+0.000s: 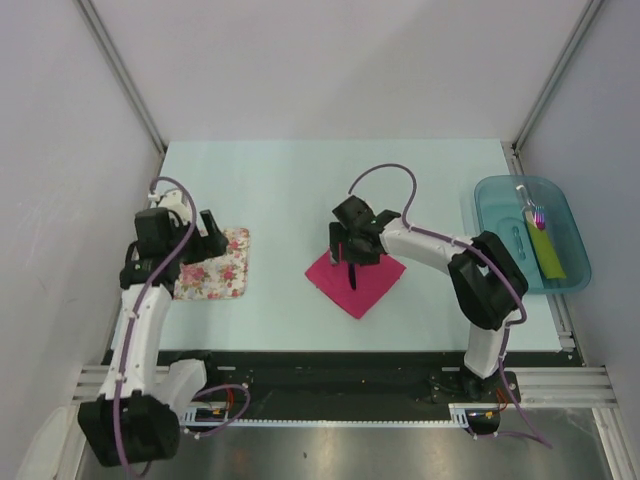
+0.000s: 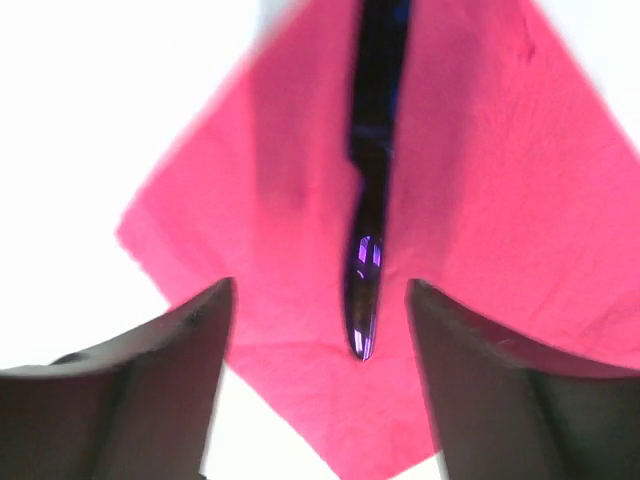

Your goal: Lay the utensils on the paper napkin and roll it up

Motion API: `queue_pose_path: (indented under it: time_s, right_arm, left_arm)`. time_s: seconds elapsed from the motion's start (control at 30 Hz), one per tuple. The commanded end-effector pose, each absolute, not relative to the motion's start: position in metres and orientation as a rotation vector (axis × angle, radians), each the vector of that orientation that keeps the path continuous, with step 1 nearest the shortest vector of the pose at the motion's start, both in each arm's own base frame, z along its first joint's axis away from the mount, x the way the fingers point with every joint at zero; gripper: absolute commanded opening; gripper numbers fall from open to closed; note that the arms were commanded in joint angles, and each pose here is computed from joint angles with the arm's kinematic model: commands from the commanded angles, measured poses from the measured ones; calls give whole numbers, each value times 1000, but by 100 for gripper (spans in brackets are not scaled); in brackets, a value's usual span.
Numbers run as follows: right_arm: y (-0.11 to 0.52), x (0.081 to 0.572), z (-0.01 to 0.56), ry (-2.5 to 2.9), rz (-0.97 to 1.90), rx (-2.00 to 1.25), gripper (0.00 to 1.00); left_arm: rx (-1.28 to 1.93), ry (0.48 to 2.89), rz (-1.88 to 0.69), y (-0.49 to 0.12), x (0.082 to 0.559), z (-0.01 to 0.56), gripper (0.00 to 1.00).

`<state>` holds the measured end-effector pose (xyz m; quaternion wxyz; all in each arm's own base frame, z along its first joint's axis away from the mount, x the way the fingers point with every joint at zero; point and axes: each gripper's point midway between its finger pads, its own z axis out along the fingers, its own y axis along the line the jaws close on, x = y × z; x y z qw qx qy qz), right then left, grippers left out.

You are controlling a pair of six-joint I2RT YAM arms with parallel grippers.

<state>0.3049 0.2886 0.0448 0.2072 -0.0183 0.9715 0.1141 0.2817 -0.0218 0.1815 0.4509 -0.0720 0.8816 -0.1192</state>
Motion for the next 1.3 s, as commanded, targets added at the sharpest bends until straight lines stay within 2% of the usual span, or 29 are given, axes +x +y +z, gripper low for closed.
queue_pose_path:
  time_s: [0.0, 0.03, 0.13, 0.23, 0.4, 0.57, 1.07, 1.27]
  right_arm:
    - [301, 337, 137, 2447, 452, -192, 85]
    - [303, 337, 143, 2432, 487, -232, 92]
    - [297, 349, 162, 2363, 541, -307, 100]
    - [288, 358, 173, 2345, 643, -308, 100]
    - [276, 362, 178, 2380, 876, -299, 100]
    - [256, 375, 189, 2355, 956, -253, 100]
    - [246, 353, 205, 2298, 1015, -325, 100]
    - [251, 350, 205, 2302, 1063, -333, 100]
  left_arm:
    - [-252, 2322, -222, 17, 281, 173, 88]
    - [-294, 2337, -186, 34, 280, 169, 83]
    - [-384, 2437, -123, 64, 286, 148, 74]
    - [-466, 2505, -49, 97, 291, 130, 66]
    - [-488, 2529, 100, 137, 308, 109, 58]
    - [-543, 2601, 215, 160, 313, 80, 45]
    - [-572, 2604, 316, 195, 331, 54, 37]
    - [-581, 2618, 314, 206, 331, 42, 29]
